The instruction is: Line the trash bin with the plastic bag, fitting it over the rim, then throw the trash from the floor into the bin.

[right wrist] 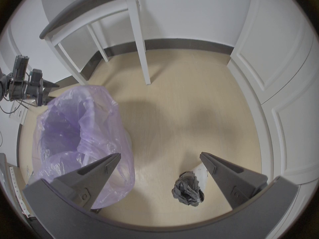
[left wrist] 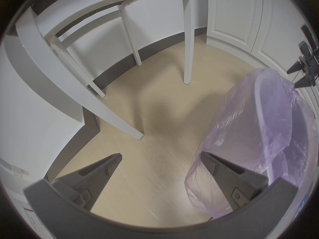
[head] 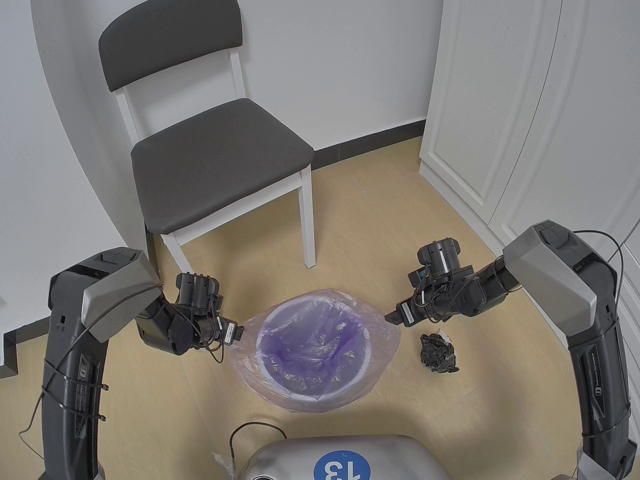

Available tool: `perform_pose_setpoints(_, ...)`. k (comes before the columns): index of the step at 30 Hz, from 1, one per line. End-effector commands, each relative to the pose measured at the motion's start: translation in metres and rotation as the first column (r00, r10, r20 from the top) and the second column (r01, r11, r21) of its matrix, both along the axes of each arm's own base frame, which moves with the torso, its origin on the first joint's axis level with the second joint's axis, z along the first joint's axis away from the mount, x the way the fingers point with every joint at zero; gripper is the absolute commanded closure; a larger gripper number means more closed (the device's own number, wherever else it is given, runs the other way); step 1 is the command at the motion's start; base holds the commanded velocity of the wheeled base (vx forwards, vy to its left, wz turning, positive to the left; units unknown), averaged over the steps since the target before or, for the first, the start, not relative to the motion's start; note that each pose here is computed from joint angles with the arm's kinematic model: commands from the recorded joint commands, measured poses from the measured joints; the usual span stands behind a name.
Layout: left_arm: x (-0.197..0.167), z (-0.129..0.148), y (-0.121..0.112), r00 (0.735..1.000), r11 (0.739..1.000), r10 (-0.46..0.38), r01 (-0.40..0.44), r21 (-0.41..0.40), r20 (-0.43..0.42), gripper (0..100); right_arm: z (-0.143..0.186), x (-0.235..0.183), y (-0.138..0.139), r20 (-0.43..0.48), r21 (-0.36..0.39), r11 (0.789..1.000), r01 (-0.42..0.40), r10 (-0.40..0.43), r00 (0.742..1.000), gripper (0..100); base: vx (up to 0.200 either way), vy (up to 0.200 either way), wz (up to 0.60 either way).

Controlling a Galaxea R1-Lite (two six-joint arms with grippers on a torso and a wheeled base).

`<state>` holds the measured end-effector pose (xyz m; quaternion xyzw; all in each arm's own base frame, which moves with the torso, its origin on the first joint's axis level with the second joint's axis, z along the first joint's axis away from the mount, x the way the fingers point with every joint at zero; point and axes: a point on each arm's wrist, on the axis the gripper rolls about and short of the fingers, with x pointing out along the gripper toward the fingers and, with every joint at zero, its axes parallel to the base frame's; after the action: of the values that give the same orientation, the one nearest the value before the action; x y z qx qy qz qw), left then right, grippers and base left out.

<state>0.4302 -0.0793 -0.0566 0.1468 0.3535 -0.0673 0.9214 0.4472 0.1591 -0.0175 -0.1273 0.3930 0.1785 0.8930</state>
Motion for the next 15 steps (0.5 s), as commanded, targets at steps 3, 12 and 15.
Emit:
perform_pose_setpoints(3,-0.001,-0.001,0.004,1.000,1.000,0.013,-0.013,-0.005,0.009,0,-0.012,0.003,0.017,-0.033,-0.006,0.999,-0.046,0.046,0.998,0,0.000,0.000,0.00)
perform_pose_setpoints(12,-0.017,0.024,0.035,0.990,0.997,0.073,-0.068,-0.040,0.121,0,-0.025,0.024,0.035,-0.082,-0.032,0.996,-0.082,0.079,0.993,0,0.000,0.000,0.00)
perform_pose_setpoints(15,-0.025,0.033,0.047,0.985,0.995,0.090,-0.083,-0.051,0.145,0,-0.033,0.033,0.036,-0.099,-0.038,0.997,-0.074,0.070,0.993,0,0.000,0.000,0.00)
